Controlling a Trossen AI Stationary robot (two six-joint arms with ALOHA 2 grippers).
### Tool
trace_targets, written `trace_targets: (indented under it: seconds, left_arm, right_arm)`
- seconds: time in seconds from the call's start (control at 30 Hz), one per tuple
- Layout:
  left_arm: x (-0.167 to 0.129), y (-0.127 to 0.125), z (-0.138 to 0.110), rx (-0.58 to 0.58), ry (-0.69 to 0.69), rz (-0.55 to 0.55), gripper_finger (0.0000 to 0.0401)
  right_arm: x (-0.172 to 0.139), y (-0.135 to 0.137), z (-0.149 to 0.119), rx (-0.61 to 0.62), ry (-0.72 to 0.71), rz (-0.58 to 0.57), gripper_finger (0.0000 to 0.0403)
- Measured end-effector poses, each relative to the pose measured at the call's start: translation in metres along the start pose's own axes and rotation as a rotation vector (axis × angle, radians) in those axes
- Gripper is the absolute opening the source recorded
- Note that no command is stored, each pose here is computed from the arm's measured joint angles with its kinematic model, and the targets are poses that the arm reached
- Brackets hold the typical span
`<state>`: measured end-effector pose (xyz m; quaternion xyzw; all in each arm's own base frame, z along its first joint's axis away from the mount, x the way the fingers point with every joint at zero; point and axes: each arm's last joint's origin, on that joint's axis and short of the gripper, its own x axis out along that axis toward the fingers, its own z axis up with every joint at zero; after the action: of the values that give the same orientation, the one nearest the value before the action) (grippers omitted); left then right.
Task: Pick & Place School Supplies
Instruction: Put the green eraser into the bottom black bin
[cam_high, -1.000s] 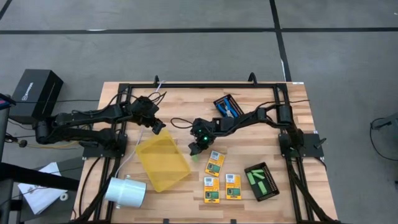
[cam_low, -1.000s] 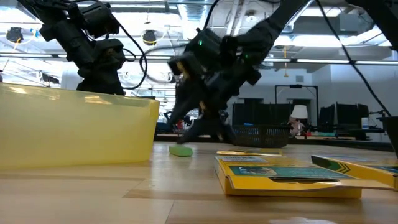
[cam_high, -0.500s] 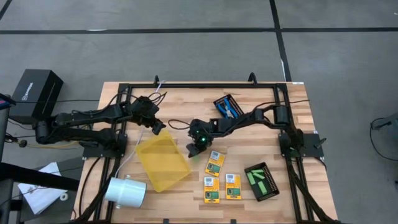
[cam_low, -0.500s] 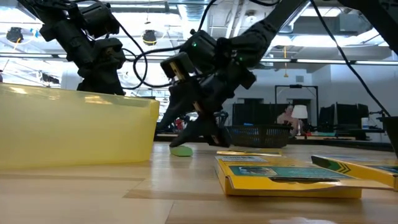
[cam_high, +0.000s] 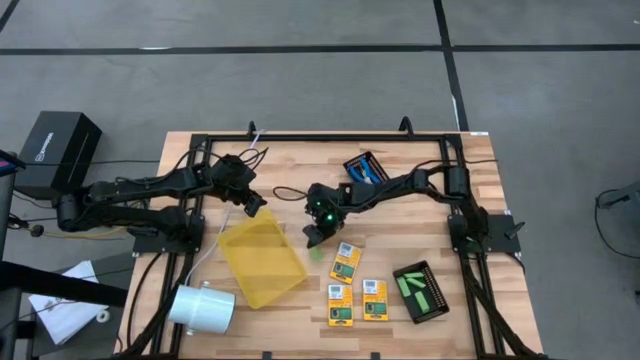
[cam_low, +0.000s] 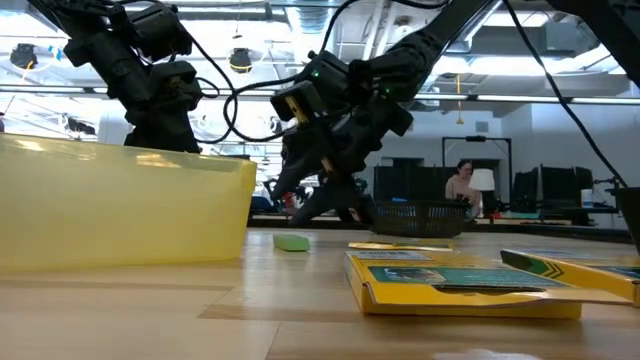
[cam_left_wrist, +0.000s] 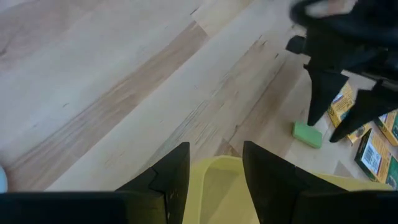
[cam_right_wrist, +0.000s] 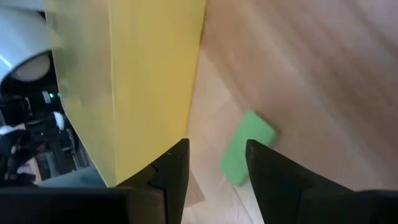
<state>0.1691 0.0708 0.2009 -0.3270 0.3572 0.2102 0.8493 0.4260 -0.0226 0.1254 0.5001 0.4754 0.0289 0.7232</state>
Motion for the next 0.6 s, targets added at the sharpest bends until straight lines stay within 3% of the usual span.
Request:
trace_targets:
  seconds: [0.6]
  left_arm:
    - [-0.0012, 0.0060, 0.0041, -0.023, -0.019, 0.009, 0.0142]
  right_arm:
    - [0.0056, -0.0015, -0.0090, -0.022, 0.034, -0.055, 0.0150]
